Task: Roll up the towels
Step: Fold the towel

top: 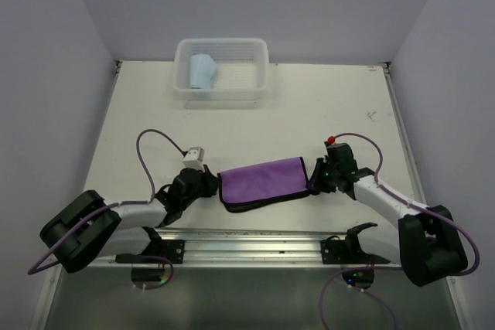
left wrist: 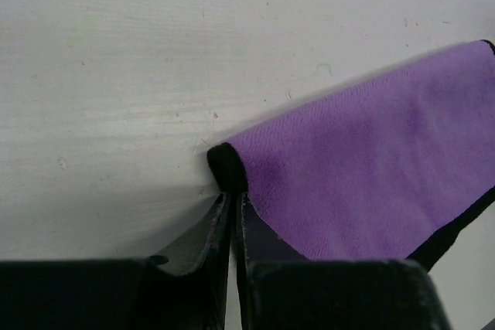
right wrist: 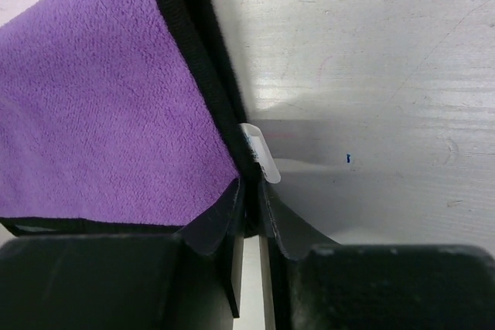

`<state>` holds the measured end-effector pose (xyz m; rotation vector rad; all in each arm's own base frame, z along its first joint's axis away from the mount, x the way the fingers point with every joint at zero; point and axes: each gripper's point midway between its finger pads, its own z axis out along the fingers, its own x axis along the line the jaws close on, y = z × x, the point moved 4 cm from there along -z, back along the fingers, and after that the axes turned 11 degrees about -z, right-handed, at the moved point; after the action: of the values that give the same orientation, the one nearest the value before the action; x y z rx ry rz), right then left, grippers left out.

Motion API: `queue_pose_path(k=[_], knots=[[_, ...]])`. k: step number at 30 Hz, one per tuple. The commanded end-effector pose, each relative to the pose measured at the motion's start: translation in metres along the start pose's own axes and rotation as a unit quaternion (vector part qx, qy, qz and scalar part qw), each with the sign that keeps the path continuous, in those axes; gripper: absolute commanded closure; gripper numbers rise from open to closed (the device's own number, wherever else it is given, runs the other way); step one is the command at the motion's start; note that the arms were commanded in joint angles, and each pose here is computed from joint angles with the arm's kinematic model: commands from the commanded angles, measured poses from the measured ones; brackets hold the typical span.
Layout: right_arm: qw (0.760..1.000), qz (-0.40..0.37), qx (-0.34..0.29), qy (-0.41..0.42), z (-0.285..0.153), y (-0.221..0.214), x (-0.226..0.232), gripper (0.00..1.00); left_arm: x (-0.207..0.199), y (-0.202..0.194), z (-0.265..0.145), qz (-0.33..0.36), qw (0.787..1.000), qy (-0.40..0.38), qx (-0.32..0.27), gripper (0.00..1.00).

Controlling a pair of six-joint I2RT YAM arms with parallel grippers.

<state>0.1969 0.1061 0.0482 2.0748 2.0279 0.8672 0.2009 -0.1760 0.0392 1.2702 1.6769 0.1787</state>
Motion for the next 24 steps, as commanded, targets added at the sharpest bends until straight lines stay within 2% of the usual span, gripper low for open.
queue_pose_path(k=[1, 7, 17, 24], knots=[[1.000, -0.013, 0.004, -0.013, 0.002, 0.002, -0.002, 0.87, -0.016, 0.012, 0.004, 0.008, 0.999, -0.024, -0.020, 0.90], [1.000, -0.019, -0.003, -0.014, -0.004, 0.007, 0.000, 1.00, -0.017, 0.016, 0.005, 0.014, 0.999, -0.018, -0.024, 0.90], [0.998, -0.052, -0.032, -0.017, -0.027, 0.026, 0.009, 1.00, -0.022, 0.020, 0.003, 0.012, 0.999, -0.025, -0.027, 0.90], [0.997, -0.066, -0.032, -0.021, -0.036, 0.026, 0.010, 1.00, -0.022, 0.019, 0.003, 0.016, 0.999, -0.023, -0.022, 0.90]])
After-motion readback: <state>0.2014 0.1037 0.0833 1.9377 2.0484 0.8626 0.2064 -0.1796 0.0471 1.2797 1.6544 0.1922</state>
